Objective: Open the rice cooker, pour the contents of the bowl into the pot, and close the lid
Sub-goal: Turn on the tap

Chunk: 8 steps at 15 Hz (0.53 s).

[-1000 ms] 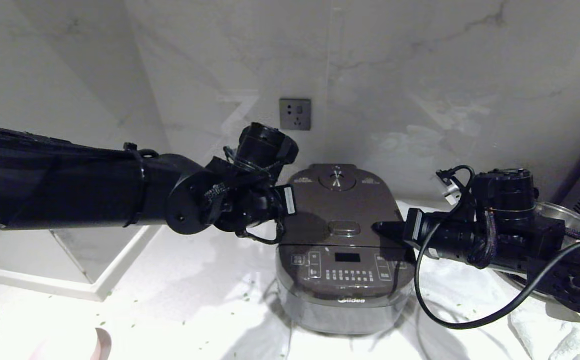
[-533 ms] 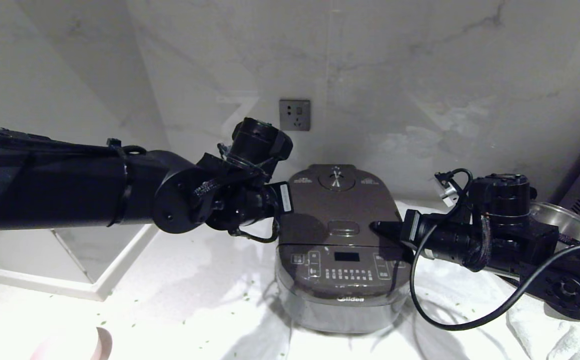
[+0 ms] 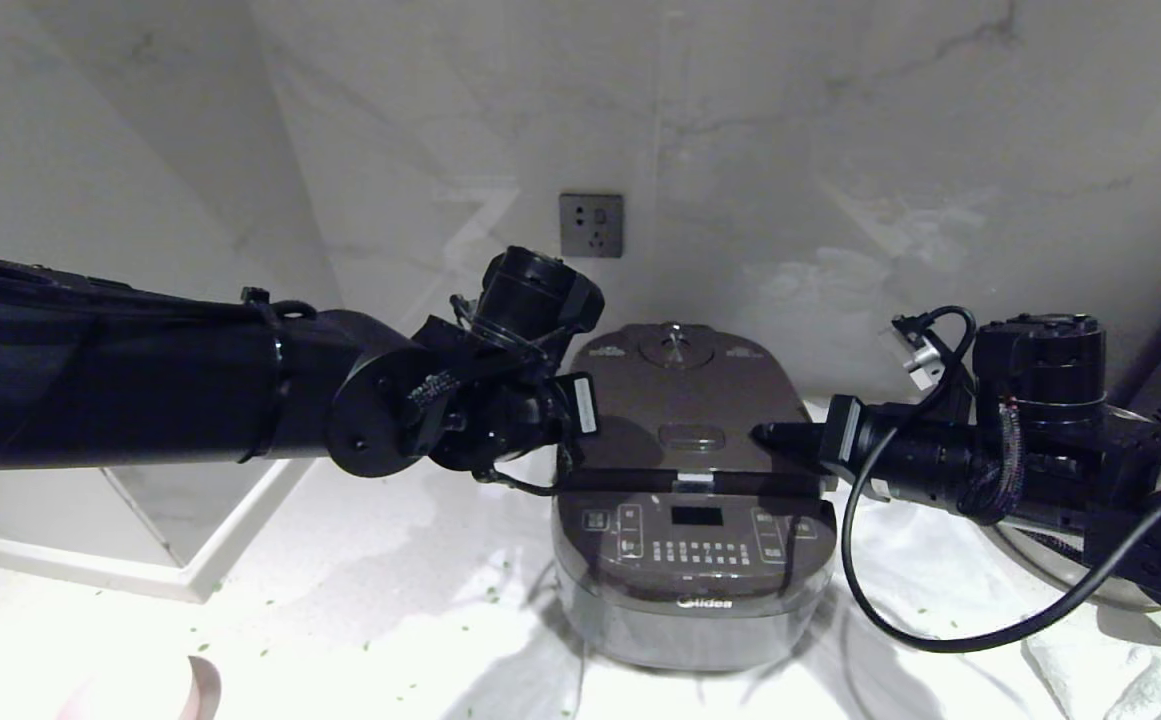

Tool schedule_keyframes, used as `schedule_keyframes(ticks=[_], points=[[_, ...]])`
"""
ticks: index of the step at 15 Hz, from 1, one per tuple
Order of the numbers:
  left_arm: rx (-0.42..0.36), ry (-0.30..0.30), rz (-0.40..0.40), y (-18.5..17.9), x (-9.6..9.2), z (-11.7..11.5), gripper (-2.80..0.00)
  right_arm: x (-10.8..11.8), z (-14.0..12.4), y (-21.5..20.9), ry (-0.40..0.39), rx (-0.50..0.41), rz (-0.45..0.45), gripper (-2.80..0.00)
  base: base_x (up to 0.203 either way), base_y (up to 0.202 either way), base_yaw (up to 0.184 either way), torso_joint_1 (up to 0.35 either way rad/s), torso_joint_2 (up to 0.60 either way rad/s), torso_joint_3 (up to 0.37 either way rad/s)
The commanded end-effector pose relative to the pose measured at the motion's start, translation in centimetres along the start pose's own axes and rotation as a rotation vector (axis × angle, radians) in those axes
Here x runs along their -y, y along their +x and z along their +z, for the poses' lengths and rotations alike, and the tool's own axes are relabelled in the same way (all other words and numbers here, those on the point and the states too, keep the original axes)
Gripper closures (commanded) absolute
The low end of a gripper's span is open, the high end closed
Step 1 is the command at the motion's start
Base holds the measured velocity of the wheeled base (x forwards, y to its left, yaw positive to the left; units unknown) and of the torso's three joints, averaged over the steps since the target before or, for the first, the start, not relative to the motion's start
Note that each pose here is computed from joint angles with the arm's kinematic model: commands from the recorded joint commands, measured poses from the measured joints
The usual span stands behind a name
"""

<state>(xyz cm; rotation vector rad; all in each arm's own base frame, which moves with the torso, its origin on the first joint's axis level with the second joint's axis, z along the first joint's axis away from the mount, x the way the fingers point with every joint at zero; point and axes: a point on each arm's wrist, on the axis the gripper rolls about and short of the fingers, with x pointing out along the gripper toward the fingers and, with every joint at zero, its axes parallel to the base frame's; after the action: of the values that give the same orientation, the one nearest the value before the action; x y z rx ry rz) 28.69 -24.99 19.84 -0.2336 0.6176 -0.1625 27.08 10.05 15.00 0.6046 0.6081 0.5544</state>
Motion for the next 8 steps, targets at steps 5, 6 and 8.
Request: schedule_keyframes(ticks=[5,6,8], points=[[-0.004,-0.001,0.004,0.1,0.0,-0.2,0.00,-0.6,0.2,-0.7,-0.012,0.020,0.023,0.00,0.000,0.000,0.000,0.000,0.00,0.000],[-0.005,-0.008,0.004,0.0,0.0,-0.2,0.00,-0.1,-0.1,-0.4,-0.002,0.001,0.010,0.00,0.000,0.000,0.000,0.000,0.00,0.000],[0.001,-0.015,-0.001,-0.5,-0.2,0.0,0.00,1.3,-1.2,0.8,0.025,-0.052,-0.027,0.00,0.000,0.000,0.000,0.000,0.00,0.000]])
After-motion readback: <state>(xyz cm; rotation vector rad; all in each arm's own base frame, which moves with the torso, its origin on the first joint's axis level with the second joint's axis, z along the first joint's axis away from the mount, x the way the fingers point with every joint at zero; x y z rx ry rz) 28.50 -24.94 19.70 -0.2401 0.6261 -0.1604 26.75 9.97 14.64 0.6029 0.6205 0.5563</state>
